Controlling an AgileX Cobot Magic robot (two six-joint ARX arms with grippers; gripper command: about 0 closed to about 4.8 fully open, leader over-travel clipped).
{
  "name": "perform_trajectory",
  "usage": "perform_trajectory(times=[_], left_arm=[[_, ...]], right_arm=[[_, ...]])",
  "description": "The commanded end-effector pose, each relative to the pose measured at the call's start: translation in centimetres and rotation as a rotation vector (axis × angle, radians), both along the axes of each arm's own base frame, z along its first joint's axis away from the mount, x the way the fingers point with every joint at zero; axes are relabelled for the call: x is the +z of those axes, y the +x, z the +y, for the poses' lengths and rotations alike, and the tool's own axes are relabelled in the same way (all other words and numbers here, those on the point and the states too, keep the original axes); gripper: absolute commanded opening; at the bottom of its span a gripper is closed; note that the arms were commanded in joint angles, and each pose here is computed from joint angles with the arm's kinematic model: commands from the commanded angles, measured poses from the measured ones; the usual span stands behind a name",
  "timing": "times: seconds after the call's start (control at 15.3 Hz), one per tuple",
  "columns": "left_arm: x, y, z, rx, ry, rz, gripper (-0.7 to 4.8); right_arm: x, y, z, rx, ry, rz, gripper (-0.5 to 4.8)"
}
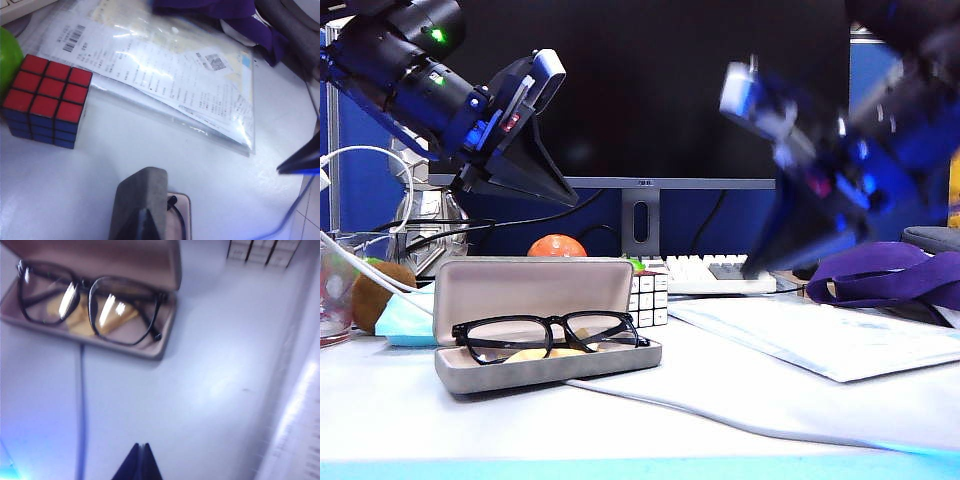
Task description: Pick up the glasses, fold the temples of the glasses, place the glasses into the glasses case, and finally close the glasses case.
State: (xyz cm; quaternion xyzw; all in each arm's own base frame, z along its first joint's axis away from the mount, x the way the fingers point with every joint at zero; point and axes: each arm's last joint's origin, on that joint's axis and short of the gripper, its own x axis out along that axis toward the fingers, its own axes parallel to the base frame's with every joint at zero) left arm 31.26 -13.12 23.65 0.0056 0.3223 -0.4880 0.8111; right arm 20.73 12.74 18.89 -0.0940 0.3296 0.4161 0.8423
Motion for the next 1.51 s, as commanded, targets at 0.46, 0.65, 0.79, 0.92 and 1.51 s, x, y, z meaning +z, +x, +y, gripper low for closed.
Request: perform_trajectory(times=[0.46, 0.65, 0.79, 0.92, 1.51], left_arm=[[0.0, 0.0, -0.1, -0.026, -0.019, -0.001, -0.06], [-0.2, 0.0, 0.0, 0.024, 0.028, 0.011, -0.06], [-0.3, 0.1, 0.1, 0.065, 0.062, 0.000, -0.06], [-0.3, 0.1, 0.1, 0.079, 0.053, 0.023, -0.06], [-2.1, 0.3, 0.0, 0.074, 0.085, 0.112, -0.06]], right_arm=[[-5.4, 2.3, 3.5, 0.170, 0.238, -0.060, -0.01], [-6.4, 2.6, 3.9, 0.137, 0.231, -0.049, -0.01], [-6.8, 2.7, 4.1, 0.127, 0.226, -0.062, -0.01], [-7.3, 2.7, 4.2, 0.123, 0.217, -0.055, -0.01], [-8.7, 3.2, 5.2, 0.088, 0.223, -0.070, -0.01]])
